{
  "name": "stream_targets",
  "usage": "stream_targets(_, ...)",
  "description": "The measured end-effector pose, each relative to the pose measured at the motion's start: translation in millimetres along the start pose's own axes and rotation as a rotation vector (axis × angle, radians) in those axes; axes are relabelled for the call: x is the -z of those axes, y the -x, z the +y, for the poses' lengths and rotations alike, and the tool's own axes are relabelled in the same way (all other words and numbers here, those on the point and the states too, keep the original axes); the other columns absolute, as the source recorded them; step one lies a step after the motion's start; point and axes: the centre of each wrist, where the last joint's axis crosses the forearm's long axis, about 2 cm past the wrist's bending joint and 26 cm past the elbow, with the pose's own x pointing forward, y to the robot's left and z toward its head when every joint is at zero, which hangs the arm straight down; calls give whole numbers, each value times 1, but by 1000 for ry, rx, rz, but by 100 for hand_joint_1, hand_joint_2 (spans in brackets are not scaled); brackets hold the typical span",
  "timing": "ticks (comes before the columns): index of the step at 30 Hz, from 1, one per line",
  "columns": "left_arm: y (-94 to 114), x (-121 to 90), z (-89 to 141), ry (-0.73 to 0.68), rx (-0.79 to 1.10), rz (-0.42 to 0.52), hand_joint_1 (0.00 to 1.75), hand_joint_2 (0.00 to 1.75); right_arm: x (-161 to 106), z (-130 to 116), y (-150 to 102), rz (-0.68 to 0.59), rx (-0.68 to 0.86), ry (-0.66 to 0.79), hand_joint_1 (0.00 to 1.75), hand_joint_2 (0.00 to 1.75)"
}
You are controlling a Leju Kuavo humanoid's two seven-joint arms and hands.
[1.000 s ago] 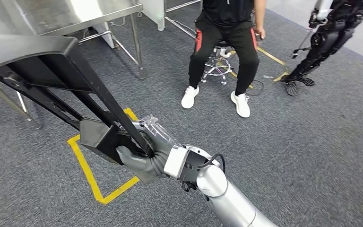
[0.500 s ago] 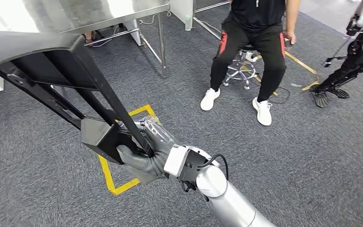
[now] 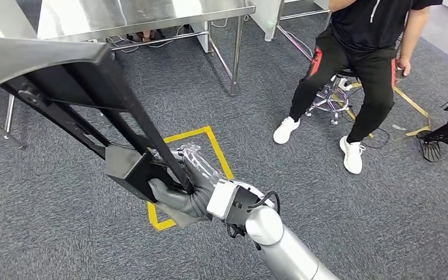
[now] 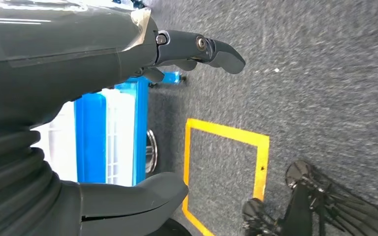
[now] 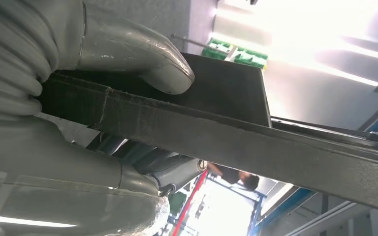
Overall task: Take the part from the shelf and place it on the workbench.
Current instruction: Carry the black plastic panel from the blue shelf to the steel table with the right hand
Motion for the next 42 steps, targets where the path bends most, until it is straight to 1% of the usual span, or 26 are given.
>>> stream_targets(24, 1, 0, -3, 9, 23, 0, 0, 175, 0, -6, -4, -17, -11, 39, 175, 175)
stream_targets(31, 1, 0, -4, 20, 30, 1, 0, 175, -6, -6, -2, -2, -17, 46, 175, 175)
stream_targets(42, 1, 1, 2, 11, 24, 2, 0, 175, -1, -2, -4, -15, -12, 50, 175, 175)
